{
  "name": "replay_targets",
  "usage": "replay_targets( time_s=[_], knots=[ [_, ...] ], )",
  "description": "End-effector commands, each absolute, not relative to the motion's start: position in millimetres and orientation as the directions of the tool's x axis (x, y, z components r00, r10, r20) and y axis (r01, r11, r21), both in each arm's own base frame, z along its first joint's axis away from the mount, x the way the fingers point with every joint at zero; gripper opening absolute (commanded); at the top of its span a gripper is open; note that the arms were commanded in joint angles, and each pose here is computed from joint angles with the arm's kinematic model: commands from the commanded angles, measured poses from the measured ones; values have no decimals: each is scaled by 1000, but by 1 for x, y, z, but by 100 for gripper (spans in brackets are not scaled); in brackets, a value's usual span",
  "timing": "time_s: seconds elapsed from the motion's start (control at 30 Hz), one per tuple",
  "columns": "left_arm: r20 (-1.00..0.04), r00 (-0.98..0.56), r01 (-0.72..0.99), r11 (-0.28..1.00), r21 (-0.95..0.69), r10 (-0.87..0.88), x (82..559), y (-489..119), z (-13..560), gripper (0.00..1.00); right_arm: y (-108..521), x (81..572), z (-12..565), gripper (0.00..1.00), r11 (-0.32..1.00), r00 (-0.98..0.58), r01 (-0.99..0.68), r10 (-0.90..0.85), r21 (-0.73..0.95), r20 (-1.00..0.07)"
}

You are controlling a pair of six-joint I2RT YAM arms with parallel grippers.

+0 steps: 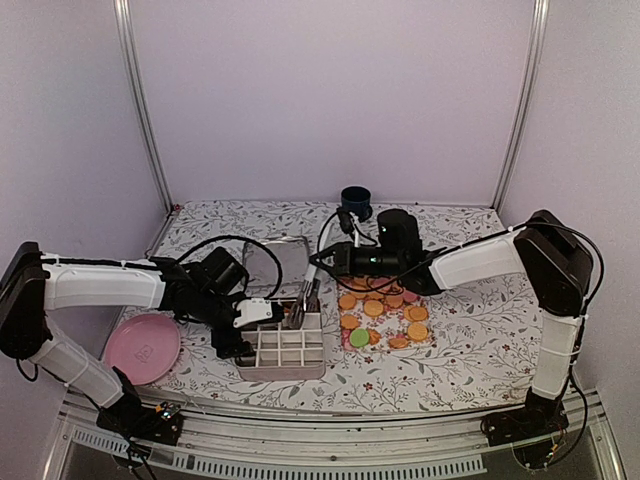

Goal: Pack the cookies
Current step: Pick up the clamp from the packing box.

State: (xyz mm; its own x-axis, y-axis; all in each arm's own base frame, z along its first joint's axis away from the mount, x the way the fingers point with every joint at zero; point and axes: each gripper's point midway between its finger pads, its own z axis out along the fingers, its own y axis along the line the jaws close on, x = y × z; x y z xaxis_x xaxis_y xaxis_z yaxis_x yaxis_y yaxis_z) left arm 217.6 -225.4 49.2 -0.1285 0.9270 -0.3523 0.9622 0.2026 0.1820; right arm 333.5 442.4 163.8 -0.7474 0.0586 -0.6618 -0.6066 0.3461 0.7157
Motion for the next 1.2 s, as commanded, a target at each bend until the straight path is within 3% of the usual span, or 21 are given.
replay_targets(
  time_s=[0.0, 0.07, 0.47, 0.97, 1.17],
  knots=[
    [-332, -111, 963, 184, 197, 937, 215, -222, 45, 88, 450, 337, 172, 7, 335, -726, -626, 78, 704, -683],
    [-332, -110, 962, 184, 200, 937, 215, -222, 45, 88, 450, 337, 178, 0, 339, -713, -637, 84, 693, -696],
    [-324, -105, 962, 179, 208, 940, 215, -220, 45, 88, 444, 321, 239, 0, 376, -518, -769, 107, 517, -848],
    [-338, -101, 954, 188, 235, 936, 223, -223, 60, 91, 431, 308, 268, 0, 358, -458, -804, 134, 474, -879],
    [-379, -107, 943, 214, 255, 919, 230, -230, 80, 95, 434, 300, 265, 0, 307, -540, -775, 133, 552, -831]
  ],
)
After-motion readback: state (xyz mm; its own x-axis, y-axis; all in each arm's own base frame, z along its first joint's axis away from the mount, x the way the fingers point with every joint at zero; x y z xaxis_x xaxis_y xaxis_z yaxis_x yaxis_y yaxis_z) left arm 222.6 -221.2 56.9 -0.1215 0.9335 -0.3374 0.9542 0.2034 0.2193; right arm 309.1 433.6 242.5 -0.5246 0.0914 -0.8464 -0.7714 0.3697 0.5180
